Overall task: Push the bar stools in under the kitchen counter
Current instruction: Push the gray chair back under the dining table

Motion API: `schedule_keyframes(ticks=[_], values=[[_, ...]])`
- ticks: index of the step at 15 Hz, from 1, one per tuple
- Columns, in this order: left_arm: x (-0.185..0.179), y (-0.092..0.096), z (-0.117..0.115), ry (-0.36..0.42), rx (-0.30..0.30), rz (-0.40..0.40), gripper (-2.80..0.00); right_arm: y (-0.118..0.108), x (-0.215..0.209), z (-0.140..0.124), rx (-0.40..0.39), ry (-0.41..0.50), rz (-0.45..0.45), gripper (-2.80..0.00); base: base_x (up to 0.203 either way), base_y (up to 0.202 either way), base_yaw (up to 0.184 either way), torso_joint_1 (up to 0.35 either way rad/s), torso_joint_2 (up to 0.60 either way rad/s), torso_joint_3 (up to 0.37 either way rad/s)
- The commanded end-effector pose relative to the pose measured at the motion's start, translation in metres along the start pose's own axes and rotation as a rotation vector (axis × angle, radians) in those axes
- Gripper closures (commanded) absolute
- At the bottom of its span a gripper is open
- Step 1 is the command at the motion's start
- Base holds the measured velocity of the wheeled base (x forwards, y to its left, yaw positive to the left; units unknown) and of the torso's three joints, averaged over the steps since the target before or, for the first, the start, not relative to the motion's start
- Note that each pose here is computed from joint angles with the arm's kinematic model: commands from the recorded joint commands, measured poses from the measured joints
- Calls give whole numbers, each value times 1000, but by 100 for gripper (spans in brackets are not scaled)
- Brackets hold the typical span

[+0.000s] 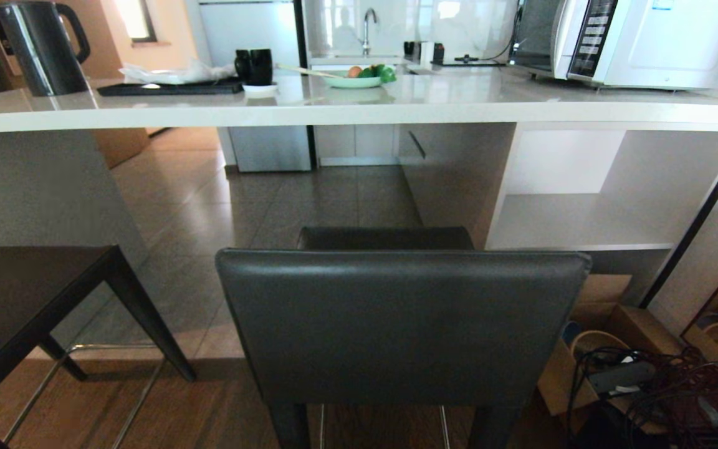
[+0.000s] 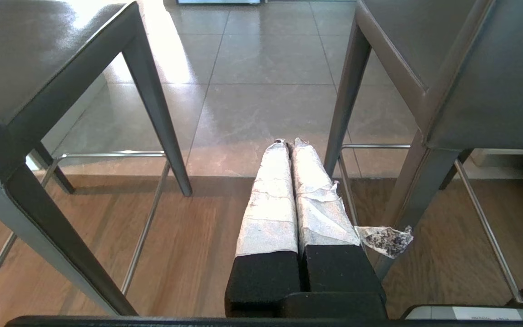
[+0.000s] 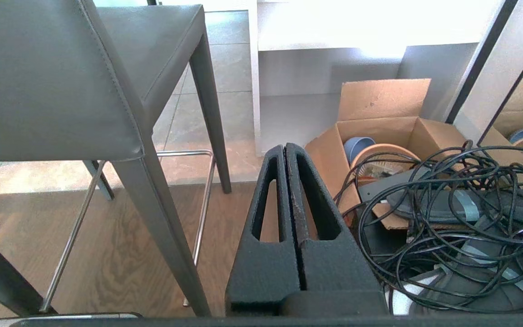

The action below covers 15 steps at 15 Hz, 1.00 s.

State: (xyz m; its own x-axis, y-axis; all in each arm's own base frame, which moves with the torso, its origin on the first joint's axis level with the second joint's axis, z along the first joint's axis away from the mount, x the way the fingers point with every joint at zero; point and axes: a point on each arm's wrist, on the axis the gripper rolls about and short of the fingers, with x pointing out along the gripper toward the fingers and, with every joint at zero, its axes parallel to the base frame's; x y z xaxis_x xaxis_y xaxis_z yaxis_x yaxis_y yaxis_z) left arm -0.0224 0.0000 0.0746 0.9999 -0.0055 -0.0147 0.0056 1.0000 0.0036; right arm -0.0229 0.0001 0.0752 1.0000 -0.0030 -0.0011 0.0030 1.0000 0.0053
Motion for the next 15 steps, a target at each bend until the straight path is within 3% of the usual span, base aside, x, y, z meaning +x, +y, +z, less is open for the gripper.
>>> schedule_keyframes(ticks=[1, 7, 8, 10, 13, 15], values=[[0, 0, 0, -1, 1, 1, 0, 0, 0, 0, -1, -1, 0, 0, 0, 0, 0, 0, 0, 0], [-2, 0, 5, -20, 14, 0, 0, 0, -1, 10, -36, -10, 18, 0, 0, 0, 0, 0, 0, 0], [-5, 0, 20, -53, 9, -7, 0, 1, 1, 21, -19, 0, 20, 0, 0, 0, 0, 0, 0, 0], [3, 0, 48, -23, -11, -22, 0, 1, 11, 55, 37, 23, 30, 0, 0, 0, 0, 0, 0, 0], [57, 0, 87, 68, -26, -33, 0, 2, 59, 88, 58, 126, 51, 0, 0, 0, 0, 0, 0, 0], [106, -2, 97, 108, -27, -60, 0, 5, 106, 96, 55, 164, 81, 0, 0, 0, 0, 0, 0, 0]])
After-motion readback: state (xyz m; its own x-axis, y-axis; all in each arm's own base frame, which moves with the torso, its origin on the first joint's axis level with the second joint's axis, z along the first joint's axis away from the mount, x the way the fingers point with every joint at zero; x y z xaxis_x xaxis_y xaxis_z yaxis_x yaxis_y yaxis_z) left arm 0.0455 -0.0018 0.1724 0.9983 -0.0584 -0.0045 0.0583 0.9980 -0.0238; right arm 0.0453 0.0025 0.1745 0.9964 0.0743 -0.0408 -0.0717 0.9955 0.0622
